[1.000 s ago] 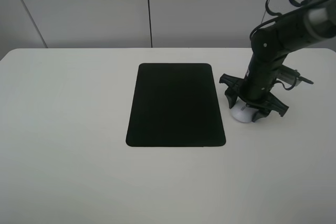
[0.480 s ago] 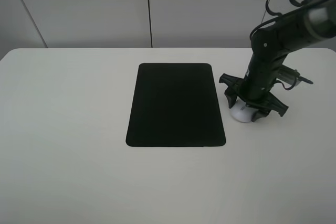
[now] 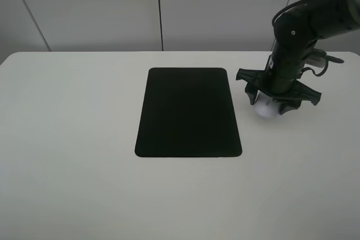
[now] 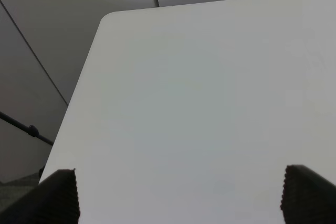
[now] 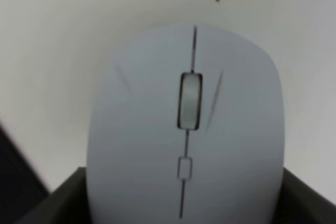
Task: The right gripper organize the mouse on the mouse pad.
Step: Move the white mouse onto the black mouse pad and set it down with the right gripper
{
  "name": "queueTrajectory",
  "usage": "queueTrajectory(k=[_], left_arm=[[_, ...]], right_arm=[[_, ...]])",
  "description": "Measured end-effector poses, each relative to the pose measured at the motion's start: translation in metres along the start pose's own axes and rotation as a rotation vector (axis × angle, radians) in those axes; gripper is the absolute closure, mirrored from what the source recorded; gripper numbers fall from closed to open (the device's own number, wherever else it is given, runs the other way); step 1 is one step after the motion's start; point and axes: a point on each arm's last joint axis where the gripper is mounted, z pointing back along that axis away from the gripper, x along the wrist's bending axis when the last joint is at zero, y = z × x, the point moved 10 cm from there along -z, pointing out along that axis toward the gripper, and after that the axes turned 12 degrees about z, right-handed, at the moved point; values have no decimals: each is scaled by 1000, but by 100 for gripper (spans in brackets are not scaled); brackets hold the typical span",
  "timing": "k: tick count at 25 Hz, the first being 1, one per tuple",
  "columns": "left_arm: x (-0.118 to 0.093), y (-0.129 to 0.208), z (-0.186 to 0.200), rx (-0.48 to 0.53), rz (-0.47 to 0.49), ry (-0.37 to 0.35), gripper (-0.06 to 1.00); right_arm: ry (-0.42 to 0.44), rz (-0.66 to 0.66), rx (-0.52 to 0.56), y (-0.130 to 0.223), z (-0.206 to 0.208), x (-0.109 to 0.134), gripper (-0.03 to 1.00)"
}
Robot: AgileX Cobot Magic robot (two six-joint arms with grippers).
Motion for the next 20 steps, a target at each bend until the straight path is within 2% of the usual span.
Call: queueTrajectory(k=[4, 7, 11, 12, 16, 20], left_arm=[[0, 0, 0, 0, 0, 0, 16], [0, 0, 0, 0, 0, 0, 16], [0, 0, 0, 0, 0, 0, 16], [0, 0, 0, 0, 0, 0, 16], [0, 0, 0, 0, 0, 0, 16], [0, 0, 0, 0, 0, 0, 16]], right_arm=[[-26, 128, -9, 1, 7, 16, 35], [-69, 211, -35, -2, 19, 38, 35], [-124, 299, -64, -9, 33, 66, 35], [-124, 299, -64, -9, 33, 66, 35], [-141, 414, -68, -11, 35, 103, 35], [-156, 468, -58, -15, 27, 131, 35]])
